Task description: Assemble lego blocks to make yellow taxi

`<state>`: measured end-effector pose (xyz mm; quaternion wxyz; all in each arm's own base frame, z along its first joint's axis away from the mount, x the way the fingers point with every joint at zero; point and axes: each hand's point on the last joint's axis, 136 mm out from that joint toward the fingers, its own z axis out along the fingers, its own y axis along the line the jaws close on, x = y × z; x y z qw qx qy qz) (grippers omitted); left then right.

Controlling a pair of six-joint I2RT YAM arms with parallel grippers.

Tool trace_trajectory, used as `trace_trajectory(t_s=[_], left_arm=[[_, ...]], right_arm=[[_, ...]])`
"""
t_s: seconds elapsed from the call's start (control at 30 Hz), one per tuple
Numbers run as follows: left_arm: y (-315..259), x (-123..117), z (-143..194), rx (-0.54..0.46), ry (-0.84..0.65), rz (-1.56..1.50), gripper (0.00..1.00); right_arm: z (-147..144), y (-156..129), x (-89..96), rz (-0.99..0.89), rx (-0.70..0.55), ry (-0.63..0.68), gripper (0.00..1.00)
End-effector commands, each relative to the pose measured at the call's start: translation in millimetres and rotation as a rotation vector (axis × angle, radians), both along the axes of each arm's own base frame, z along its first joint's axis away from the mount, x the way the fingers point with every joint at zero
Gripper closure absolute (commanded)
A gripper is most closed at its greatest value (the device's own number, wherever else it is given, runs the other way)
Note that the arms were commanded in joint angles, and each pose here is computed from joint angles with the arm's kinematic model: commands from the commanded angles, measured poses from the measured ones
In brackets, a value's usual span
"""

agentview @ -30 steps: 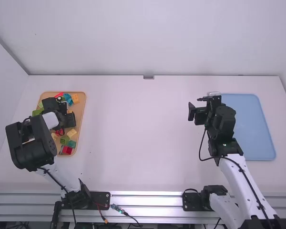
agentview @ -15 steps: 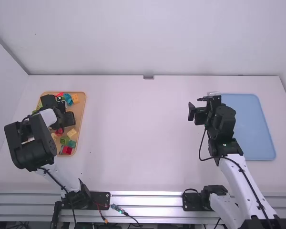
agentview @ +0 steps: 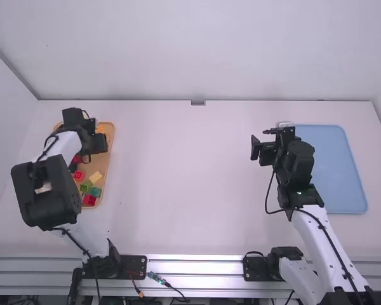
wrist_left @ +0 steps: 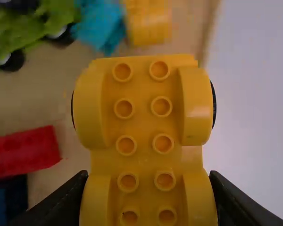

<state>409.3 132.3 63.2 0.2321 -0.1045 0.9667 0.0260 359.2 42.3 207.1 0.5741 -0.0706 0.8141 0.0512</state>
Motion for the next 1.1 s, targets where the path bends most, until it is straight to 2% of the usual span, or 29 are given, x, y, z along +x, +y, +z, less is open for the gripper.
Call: trace_trajectory(t_s=[0.0,0.1,0.2,0.27,0.37,0.47,0.6,0.73,1.07], left_arm=[[-44.2,4.1,34.5,0.04,-0.072,-0.156,0.82],[-104.9,0.4,44.1,0.07,-0.086,-0.396,0.82],[-154.5,-12.9,47.6,0.075,-0.081,-0.643,0.78],[-200.0,-31.7,47.3,0.061,-0.066,-0.875,0.73],[-239.8,-53.9,43.7,0.064,-0.041,-1.091,0.71],[-266.5,-79.0,36.5,0.085,0.01,-1.271,0.62],[-289.0,-102.8,24.7,0.132,0.048,-1.495,0.62],[-300.0,-109.7,10.5,0.165,0.018,-1.622,0.64],[-320.3,-122.9,-31.7,0.037,-0.026,-1.744,0.54]], right_arm=[[10.5,0.7,2.4,0.001,0.001,-0.022,0.01],[10.4,0.7,2.3,0.001,0.001,-0.022,0.01],[10.2,0.5,2.3,0.0,0.0,-0.021,0.01],[9.5,0.8,2.0,0.001,0.0,-0.018,0.01],[8.0,0.2,1.4,-0.001,0.0,-0.011,0.01],[5.4,0.4,-1.0,0.0,-0.001,0.003,0.01],[5.9,0.0,-3.7,0.0,-0.002,0.007,0.01],[8.3,-0.2,-7.3,0.0,-0.002,0.006,0.01],[21.1,-0.7,-17.2,0.001,0.001,-0.022,0.01]])
